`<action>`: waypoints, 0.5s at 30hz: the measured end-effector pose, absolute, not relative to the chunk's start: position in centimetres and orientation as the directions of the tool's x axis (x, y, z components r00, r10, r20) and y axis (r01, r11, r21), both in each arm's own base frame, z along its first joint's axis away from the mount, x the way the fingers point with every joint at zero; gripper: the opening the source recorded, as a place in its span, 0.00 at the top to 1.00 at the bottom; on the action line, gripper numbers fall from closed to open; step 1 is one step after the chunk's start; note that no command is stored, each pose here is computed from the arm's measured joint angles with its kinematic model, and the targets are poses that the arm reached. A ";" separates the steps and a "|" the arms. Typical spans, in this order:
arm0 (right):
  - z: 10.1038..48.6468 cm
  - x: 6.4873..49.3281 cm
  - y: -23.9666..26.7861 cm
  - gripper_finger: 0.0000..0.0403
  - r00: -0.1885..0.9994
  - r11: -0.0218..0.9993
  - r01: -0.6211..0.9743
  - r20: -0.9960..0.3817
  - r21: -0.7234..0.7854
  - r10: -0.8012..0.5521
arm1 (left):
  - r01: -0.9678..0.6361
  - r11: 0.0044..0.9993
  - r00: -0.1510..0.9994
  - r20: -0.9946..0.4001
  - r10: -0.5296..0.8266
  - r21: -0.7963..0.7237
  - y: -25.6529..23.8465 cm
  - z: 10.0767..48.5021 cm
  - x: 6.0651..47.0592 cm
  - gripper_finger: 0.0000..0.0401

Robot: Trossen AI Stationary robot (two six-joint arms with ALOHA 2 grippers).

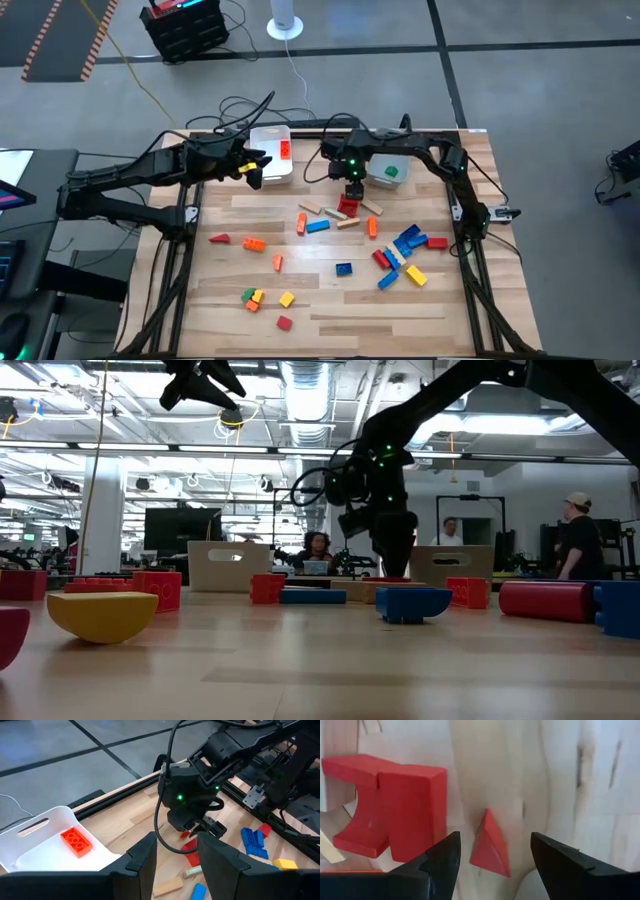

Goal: Sort blocks by size
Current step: Put the red triangle wooden block into the gray bin

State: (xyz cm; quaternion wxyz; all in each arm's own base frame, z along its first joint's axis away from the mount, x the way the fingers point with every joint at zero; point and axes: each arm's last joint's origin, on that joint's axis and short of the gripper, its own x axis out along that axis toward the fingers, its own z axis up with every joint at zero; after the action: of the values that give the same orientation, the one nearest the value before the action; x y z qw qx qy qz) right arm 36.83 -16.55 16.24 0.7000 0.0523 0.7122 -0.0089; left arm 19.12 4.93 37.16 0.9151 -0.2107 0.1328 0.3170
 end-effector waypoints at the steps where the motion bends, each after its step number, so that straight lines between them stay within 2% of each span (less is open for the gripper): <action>1: 16.2 36.9 -16.5 0.33 -0.012 0.994 0.086 -0.998 0.060 0.061 | -0.636 0.710 0.764 -0.377 0.524 -0.302 4.9 37.2 19.1 0.67; 6: 15.6 36.6 -16.4 0.39 -0.020 0.994 0.086 -0.998 0.063 0.065 | -0.636 0.710 0.764 -0.377 0.524 -0.301 4.9 37.2 19.1 0.67; 15: 14.7 36.1 -16.3 0.67 -0.035 0.994 0.081 -0.997 0.067 0.070 | -0.637 0.709 0.763 -0.378 0.524 -0.302 4.9 37.2 19.1 0.67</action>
State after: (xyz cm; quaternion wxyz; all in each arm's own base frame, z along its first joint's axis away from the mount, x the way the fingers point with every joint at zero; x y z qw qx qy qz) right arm 36.14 -16.26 14.67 0.6928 0.0524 0.7193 -0.0042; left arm 19.12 4.93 37.15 0.9149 -0.2111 0.1331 0.3173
